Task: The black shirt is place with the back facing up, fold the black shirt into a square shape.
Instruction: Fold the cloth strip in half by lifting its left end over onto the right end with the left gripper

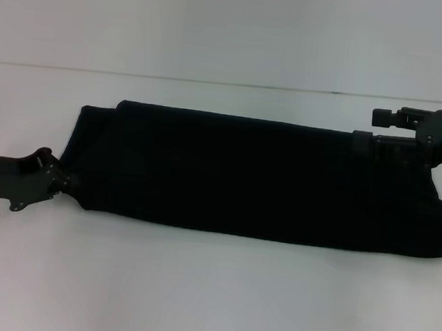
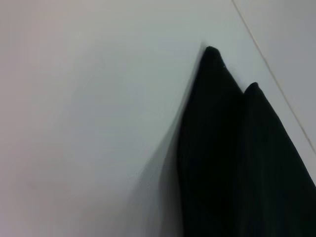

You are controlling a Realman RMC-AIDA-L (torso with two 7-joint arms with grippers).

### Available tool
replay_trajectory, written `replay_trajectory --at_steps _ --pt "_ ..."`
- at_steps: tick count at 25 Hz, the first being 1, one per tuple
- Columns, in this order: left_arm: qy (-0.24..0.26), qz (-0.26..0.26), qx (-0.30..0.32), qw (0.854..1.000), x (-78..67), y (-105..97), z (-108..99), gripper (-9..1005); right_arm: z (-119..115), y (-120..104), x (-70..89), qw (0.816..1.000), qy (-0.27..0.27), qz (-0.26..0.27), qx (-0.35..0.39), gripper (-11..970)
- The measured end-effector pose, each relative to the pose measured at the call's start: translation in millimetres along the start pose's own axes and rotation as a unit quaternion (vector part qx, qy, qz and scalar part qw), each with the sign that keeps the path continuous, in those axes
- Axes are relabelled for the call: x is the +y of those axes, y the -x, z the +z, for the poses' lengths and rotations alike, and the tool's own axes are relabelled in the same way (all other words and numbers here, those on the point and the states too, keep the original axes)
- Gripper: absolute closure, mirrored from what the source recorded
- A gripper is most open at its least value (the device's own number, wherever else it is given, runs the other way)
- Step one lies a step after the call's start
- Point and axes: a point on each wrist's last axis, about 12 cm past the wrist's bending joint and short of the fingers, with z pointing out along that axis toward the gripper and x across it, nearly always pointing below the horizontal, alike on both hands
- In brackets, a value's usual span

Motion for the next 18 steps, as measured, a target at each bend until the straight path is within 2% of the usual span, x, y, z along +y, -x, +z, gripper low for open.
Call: replay_trajectory --at_steps 1,10,12,18 --pt "-0.001 0.011 0.001 1.0 0.0 0 0 945 0 0 0.0 1.0 0.0 0.0 0.0 123" --pt "-0.005 0.068 -0.002 0.998 1.5 0 -3 919 4 -4 1.0 1.0 -0.006 0.012 -0.014 124" --pt "-0.002 0.097 -0.007 0.995 3.2 1 -5 913 5 -4 0.8 1.0 -0.009 0.015 -0.022 124" --pt "0.025 0.12 -0.036 0.992 23.0 5 -27 895 8 -2 -1.2 0.997 -0.026 0.034 -0.059 124"
